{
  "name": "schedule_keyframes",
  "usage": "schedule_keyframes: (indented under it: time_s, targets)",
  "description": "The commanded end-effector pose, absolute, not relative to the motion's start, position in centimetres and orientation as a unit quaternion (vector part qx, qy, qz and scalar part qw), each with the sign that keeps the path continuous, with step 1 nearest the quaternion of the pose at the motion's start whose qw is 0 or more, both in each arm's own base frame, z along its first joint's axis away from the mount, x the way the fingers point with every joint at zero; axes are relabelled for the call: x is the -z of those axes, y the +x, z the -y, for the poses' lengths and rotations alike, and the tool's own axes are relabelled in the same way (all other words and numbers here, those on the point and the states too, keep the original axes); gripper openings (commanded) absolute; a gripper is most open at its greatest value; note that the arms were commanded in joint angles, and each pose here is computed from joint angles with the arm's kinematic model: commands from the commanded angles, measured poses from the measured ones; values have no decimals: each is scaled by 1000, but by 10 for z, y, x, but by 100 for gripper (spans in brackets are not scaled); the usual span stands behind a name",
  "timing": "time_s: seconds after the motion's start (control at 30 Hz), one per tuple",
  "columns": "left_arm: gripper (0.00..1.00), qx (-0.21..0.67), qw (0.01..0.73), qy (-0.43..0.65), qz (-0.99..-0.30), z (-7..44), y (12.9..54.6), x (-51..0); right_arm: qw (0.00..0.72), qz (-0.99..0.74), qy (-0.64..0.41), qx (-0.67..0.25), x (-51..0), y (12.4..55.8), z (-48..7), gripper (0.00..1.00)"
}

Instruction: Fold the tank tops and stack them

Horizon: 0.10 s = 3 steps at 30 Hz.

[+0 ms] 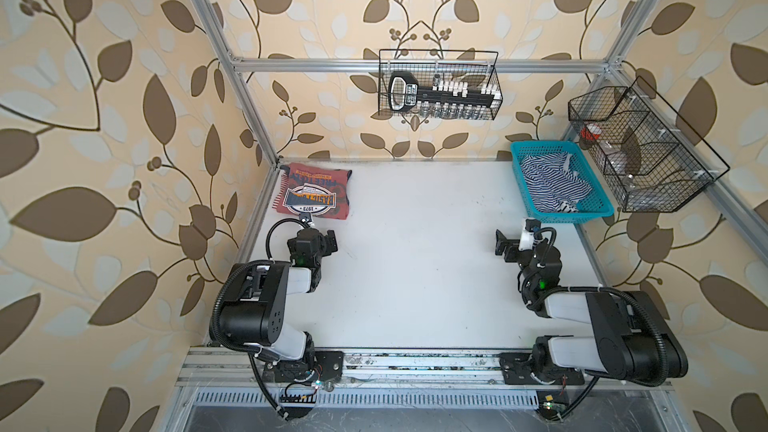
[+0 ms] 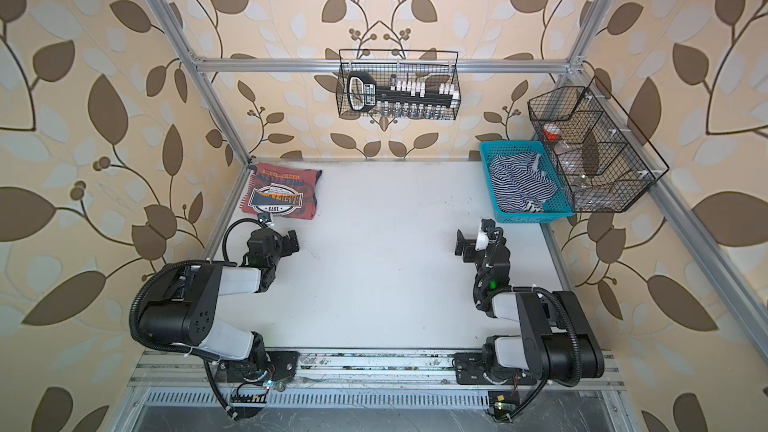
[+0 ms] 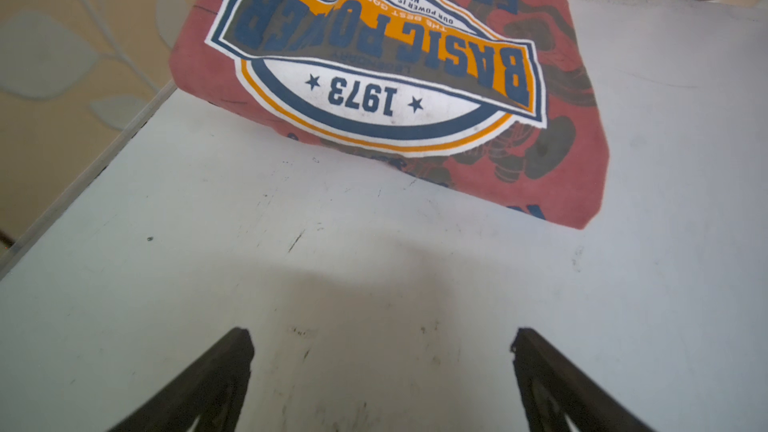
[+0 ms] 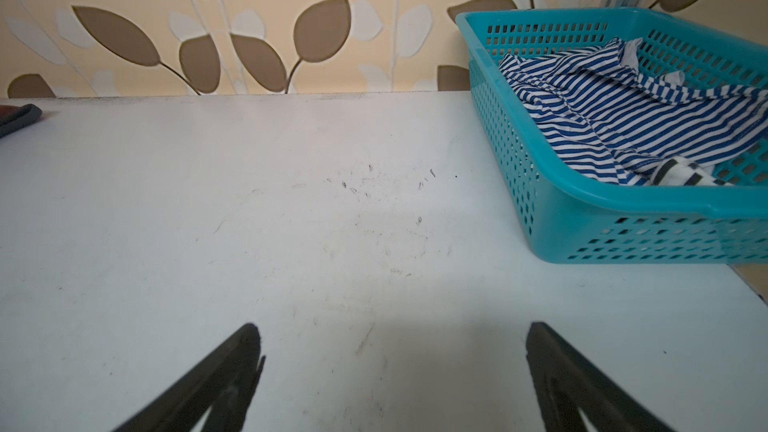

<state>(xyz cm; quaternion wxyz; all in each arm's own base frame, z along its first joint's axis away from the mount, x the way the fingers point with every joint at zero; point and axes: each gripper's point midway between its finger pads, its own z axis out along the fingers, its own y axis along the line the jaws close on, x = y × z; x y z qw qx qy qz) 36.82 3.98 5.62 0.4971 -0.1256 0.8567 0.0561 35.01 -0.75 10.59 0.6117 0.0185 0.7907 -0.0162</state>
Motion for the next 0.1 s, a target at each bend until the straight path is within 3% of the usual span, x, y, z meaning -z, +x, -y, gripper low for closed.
schedule_keyframes:
  time_s: [0.0,0.07]
  targets:
    - [99,-56,526,-123,-840,-43,380,-76,630,-776,10,27,-119,354,8,100]
    - [99,-56,526,-123,-840,-43,380,-77,628,-777,10,27,-118,353,9,100]
